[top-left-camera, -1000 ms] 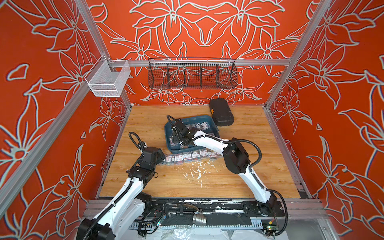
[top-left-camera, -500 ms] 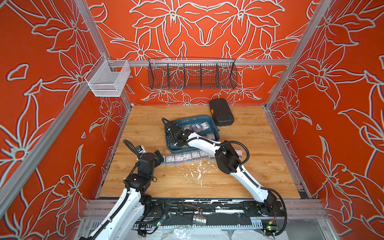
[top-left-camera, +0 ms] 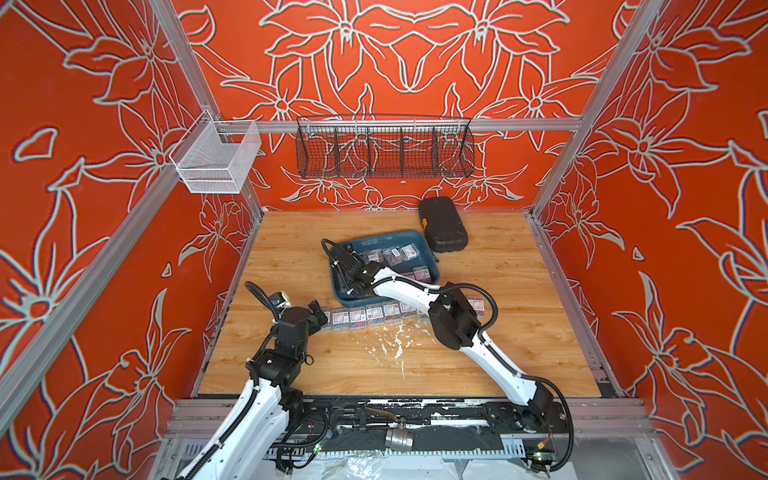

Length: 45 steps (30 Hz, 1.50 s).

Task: Take the paper clips out of the storage box
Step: Pick up the boxed paper clips from the storage box.

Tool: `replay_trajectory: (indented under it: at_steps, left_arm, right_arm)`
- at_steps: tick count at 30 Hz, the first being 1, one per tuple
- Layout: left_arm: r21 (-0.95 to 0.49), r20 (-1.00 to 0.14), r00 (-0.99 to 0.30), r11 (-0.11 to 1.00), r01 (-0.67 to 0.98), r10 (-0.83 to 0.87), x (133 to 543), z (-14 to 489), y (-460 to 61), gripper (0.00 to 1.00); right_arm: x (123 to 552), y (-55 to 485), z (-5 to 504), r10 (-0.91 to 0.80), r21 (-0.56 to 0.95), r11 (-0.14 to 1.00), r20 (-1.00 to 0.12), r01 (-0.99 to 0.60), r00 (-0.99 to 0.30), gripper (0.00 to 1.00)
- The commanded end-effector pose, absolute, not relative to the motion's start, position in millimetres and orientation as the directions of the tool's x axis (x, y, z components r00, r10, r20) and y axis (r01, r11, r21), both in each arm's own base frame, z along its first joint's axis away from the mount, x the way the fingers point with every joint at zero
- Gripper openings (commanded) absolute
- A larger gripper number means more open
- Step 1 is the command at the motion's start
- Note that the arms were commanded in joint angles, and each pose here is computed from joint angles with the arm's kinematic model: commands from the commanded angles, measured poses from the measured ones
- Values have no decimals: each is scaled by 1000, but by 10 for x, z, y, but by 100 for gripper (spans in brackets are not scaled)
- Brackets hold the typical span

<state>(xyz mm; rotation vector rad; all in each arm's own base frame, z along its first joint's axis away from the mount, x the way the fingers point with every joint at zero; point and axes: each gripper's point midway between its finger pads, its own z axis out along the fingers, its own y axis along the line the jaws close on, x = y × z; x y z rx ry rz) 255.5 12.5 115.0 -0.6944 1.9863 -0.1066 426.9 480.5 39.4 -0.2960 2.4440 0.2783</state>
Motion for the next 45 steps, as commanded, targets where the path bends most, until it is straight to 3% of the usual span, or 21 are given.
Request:
replay_trajectory:
  at_steps: [1, 6, 9, 27, 39, 45]
  left_arm:
    - [-369, -787, -329, 825, -427, -522, 2570, 1176, 128, 97]
    - [-367, -787, -330, 826, -427, -521, 2574, 1172, 128, 97]
    - [-367, -788, -331, 828, -425, -519, 2577, 1174, 124, 97]
    - [-357, -788, -341, 831, -426, -513, 2609, 1172, 116, 97]
    - [-361, -786, -340, 830, -426, -516, 2601, 1171, 115, 97]
    - [-360, -786, -339, 829, -427, -516, 2604, 1171, 117, 97]
  right_arm:
    - [4166, 4621, 63, -208, 30, 961, -568, -273, -796, 57]
    - [4156, 4651, -42, -220, 27, 959, -549, -281, -806, 56]
    - [4150, 4644, 13, -214, 34, 960, -550, -278, -807, 50]
    - [3994, 4476, 1229, -132, 156, 935, -679, -317, -723, 40]
    - [3970, 4363, 1192, -133, 145, 941, -676, -307, -725, 40]
    - [3972, 4153, 1339, -127, 117, 952, -686, -282, -716, 35]
